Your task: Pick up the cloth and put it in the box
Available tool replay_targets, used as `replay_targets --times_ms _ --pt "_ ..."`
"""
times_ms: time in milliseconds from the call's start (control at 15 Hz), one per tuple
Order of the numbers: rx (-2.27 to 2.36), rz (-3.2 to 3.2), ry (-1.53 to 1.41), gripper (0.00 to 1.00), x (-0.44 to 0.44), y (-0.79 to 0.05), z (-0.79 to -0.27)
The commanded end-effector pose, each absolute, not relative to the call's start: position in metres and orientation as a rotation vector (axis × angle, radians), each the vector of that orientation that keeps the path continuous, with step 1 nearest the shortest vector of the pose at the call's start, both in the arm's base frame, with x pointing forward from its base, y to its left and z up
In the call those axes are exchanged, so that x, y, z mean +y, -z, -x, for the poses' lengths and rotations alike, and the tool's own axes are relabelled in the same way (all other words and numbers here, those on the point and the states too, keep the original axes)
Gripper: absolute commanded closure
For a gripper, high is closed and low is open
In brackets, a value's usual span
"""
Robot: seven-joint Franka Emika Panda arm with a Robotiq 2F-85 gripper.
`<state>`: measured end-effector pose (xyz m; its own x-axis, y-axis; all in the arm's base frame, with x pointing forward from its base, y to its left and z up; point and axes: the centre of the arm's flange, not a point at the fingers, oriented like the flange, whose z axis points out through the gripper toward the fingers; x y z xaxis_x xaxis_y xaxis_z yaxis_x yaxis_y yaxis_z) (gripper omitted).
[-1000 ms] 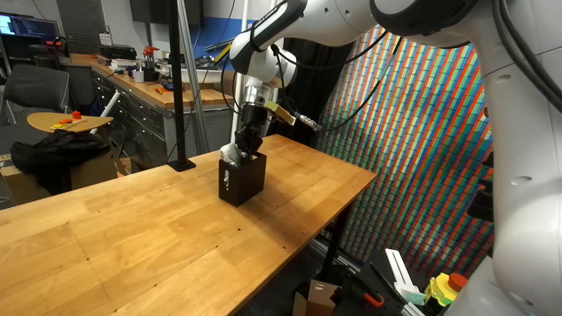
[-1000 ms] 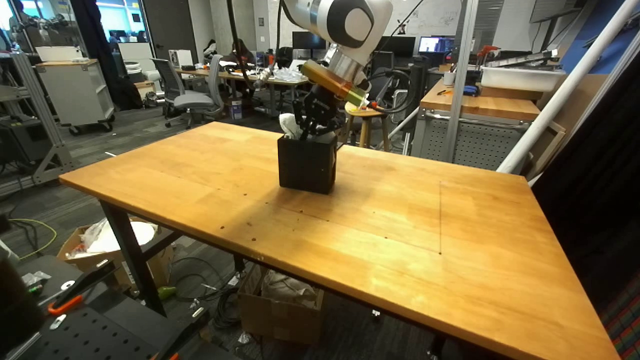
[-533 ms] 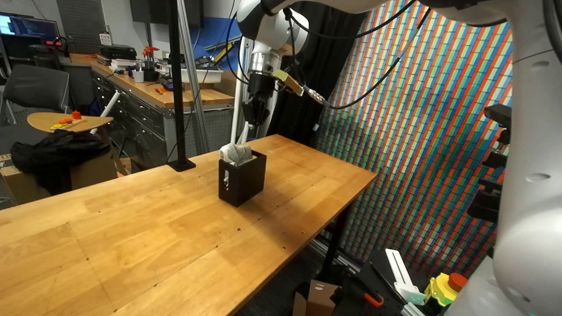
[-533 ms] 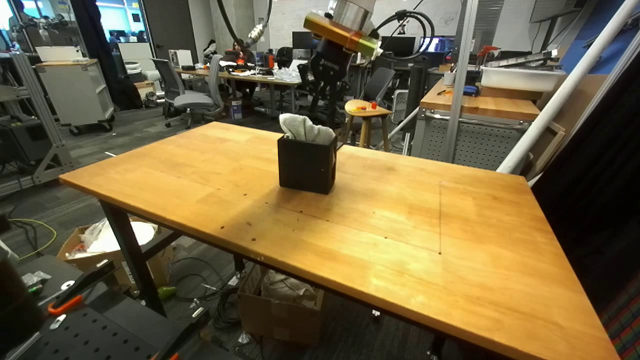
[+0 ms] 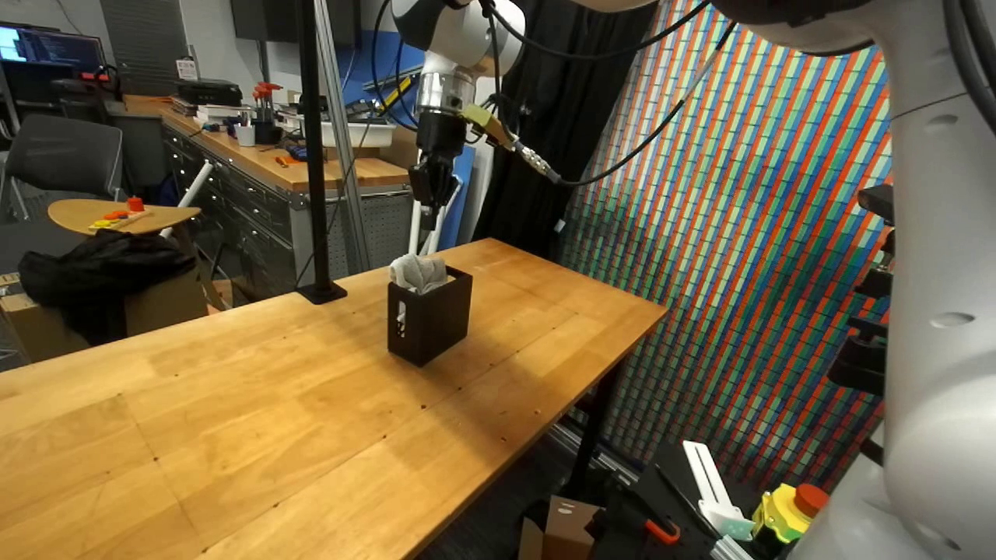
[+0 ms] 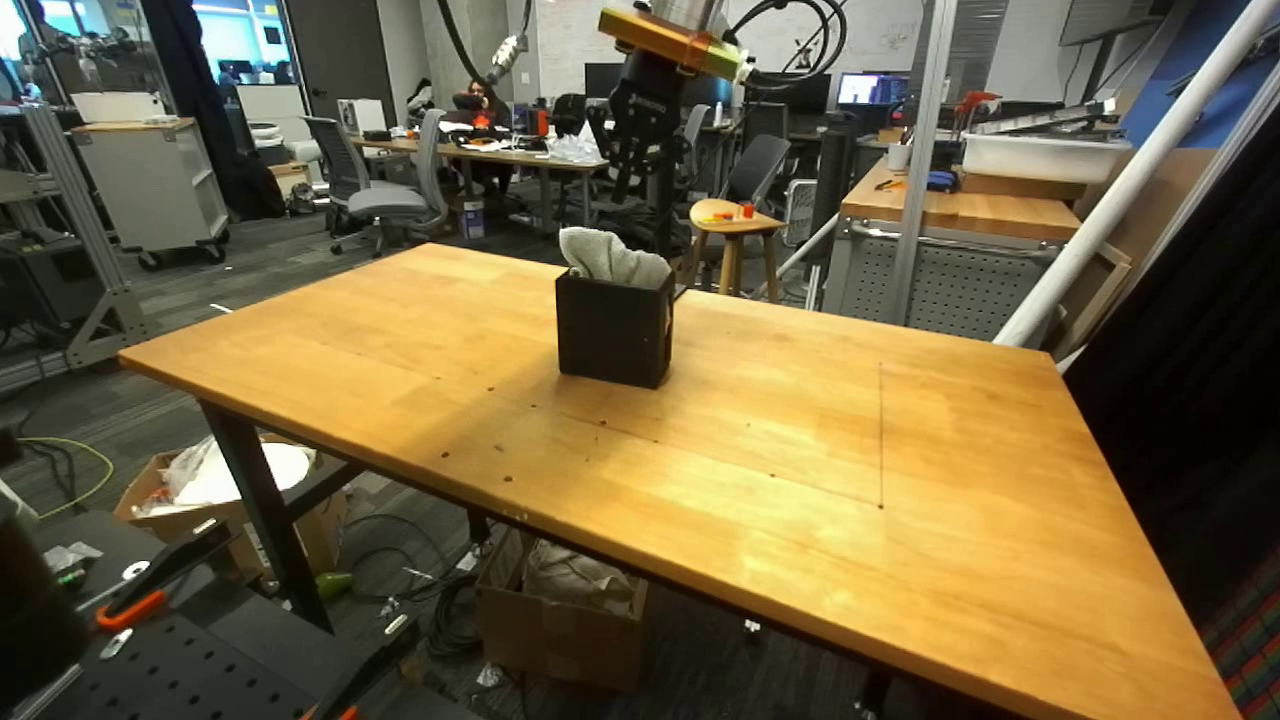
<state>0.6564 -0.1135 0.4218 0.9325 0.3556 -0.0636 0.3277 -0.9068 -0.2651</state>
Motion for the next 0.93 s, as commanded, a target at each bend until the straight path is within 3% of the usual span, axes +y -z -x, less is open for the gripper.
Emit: replay_targets --times_ms 0,867 --pt "-0.557 2.851 -0.194 1.0 -0.106 -0.433 -0.688" --pt "-0.514 2.812 -0.233 1.0 -0.097 -0.371 -0.686"
